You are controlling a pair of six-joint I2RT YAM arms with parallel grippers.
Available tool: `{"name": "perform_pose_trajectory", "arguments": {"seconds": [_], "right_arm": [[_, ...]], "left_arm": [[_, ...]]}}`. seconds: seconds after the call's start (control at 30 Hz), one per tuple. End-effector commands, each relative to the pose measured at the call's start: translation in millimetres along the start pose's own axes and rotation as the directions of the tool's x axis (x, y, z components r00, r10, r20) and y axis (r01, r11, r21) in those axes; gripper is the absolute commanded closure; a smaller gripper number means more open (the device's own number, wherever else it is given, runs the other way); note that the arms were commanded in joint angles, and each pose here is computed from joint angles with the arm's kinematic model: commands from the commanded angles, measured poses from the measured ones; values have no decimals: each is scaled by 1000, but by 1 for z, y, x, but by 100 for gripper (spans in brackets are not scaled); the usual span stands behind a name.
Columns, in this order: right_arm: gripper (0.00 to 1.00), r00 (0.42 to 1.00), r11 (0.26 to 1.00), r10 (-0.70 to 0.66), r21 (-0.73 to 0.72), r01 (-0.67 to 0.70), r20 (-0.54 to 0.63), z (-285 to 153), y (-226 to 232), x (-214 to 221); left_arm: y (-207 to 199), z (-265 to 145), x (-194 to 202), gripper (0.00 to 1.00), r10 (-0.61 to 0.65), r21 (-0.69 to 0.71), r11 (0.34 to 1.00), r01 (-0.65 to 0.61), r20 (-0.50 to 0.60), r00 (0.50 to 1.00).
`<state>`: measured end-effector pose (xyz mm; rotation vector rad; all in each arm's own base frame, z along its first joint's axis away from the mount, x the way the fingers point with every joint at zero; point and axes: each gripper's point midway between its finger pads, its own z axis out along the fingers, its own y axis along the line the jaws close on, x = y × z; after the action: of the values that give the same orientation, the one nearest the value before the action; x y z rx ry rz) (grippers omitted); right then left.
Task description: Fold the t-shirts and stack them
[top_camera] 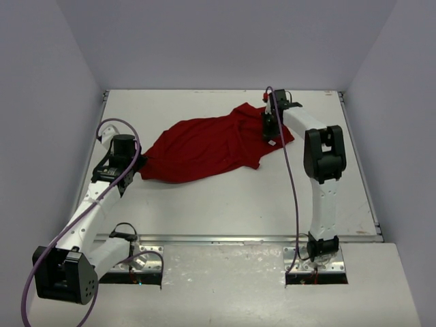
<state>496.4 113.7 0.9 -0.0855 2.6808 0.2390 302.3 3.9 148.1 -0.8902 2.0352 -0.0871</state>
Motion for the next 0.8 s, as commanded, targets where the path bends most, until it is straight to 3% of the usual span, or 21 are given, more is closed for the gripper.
{"name": "perform_pose_trajectory", "arguments": {"seconds": [0.0, 0.23, 0.27, 0.5, 0.6, 0.77], "right_arm": [[99, 990, 1000, 4, 8, -5, 142, -56, 2, -34], [99, 940, 991, 127, -88, -104, 317, -172, 22, -4], [99, 922, 989, 140, -93, -113, 360, -201, 21, 16], [99, 855, 981, 194, -100, -166, 482, -288, 8, 112], [99, 841, 983, 183, -74, -169, 509, -309, 1, 140], [99, 871, 981, 183, -28, -192, 456, -292, -11, 178]], "left_arm": [[-12, -1, -9, 100, -3, 38, 999, 2, 32, 999], [-27, -21, -31, 100, -6, 89, 996, 1, 54, 999], [-31, -28, -37, 100, -6, 99, 995, 0, 63, 998], [-38, -39, -35, 100, 33, 156, 987, -37, 31, 999], [-31, -26, -10, 100, 26, 154, 988, -22, -24, 999], [-8, 15, 40, 100, 9, 92, 996, 1, -107, 994]]}}
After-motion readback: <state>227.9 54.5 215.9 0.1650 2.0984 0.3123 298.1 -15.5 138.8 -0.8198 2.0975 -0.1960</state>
